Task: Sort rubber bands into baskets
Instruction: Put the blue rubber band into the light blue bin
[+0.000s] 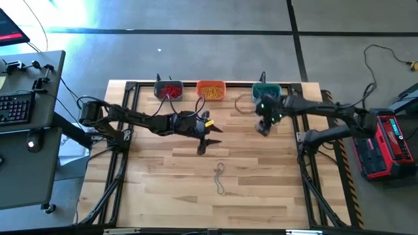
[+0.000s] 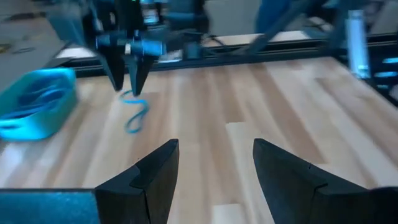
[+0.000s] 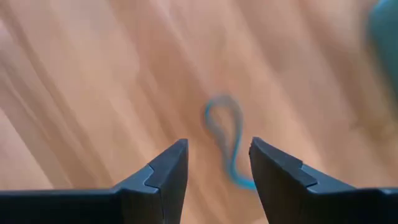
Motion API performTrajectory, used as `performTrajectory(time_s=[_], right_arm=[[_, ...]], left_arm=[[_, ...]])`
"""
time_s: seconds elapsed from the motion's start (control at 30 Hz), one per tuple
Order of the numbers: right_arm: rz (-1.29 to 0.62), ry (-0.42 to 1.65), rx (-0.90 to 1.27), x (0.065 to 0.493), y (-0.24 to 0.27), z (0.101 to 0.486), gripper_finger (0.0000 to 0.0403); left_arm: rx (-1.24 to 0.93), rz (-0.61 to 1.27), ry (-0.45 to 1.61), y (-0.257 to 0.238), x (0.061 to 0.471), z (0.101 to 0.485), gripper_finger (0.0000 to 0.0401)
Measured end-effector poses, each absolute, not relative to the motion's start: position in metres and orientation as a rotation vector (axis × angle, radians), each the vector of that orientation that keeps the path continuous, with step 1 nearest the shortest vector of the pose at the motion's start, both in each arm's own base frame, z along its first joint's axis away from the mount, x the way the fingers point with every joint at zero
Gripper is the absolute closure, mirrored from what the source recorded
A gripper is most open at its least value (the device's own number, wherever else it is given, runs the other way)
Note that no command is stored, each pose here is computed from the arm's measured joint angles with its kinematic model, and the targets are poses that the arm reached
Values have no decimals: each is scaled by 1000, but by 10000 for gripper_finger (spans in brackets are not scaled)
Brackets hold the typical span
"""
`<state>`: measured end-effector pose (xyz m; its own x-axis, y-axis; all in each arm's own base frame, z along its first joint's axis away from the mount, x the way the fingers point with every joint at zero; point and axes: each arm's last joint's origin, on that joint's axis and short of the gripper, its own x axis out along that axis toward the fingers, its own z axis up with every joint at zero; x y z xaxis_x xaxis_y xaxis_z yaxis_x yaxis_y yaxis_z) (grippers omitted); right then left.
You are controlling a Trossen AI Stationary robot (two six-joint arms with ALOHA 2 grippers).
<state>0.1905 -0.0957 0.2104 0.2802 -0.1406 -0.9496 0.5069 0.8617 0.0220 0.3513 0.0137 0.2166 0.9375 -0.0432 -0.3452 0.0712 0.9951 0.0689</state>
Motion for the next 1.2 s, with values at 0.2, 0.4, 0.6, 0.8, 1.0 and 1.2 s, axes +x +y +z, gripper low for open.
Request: performTrajectory(time_s=[0.2, 0.4, 0.6, 0.8, 1.0, 1.2], right_arm=[[-456, 1358, 372, 182, -83, 181, 243], [-399, 1456, 255, 189, -87, 167, 243], [-350, 1572, 158, 194, -91, 147, 243], [-319, 1665, 128, 197, -94, 132, 260], [-290, 1669, 189, 196, -97, 129, 354], [-304, 1634, 198, 197, -100, 136, 389]], left_arm=[[100, -150, 291, 4, 352, 219, 201], [85, -153, 238, 2, 344, 209, 201], [58, -150, 256, 2, 335, 195, 201], [40, -148, 267, 2, 334, 192, 201], [40, -147, 266, 2, 334, 192, 201], [36, -147, 267, 2, 334, 192, 201]])
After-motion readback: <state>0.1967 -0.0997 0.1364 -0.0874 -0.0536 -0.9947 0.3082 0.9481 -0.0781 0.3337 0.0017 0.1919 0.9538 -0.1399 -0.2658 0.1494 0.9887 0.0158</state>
